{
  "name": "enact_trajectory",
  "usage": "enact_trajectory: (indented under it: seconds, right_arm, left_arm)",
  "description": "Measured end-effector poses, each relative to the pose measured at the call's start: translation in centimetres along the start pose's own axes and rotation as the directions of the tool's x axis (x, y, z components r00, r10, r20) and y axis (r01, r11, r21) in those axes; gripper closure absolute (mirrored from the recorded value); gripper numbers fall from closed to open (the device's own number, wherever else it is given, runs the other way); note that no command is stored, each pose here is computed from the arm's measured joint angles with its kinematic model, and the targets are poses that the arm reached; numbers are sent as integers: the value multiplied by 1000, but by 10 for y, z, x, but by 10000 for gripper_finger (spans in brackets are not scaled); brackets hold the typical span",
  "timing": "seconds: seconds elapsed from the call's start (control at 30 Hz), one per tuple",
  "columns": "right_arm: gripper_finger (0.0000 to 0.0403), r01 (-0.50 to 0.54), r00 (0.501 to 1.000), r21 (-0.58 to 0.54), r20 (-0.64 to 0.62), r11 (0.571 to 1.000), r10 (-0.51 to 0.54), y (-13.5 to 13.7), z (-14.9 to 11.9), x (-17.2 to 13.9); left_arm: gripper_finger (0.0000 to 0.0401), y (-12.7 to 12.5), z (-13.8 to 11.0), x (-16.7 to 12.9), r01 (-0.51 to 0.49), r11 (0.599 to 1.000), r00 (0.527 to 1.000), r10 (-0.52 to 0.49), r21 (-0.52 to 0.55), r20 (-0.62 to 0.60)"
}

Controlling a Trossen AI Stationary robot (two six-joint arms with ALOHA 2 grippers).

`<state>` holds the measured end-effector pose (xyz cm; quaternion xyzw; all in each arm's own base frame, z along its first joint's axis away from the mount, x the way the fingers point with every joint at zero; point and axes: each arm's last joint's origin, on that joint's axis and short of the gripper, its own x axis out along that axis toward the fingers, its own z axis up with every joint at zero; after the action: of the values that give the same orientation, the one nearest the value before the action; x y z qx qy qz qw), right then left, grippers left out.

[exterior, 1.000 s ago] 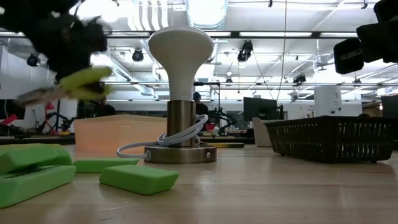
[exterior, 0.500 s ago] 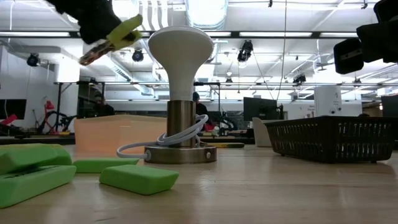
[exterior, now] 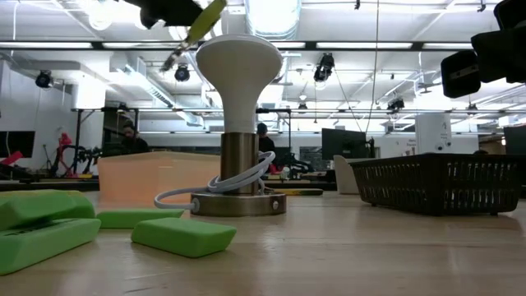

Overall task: Pick & Place School Supplies
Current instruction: Put the green punch plier into the gray bin

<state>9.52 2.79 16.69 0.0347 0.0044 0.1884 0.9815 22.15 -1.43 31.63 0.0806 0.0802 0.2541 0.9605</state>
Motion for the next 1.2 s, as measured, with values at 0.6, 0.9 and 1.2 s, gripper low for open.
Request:
enact_trajectory:
  seconds: [0.6, 0.9, 1.2]
  right_arm:
    - [394, -70, 998, -45, -2, 997, 70, 2, 0, 0]
    - [394, -69, 998, -46, 0, 997, 69, 2, 1, 0]
    - [394, -52, 999, -49, 2, 997, 52, 1, 1, 0]
  left_arm:
    - [353, -30, 37, 41, 78, 987, 991, -93, 143, 101]
    - [353, -29, 42, 49, 57, 985, 992, -75, 165, 105]
    - [352, -22, 41, 53, 34, 990, 994, -48, 135, 98]
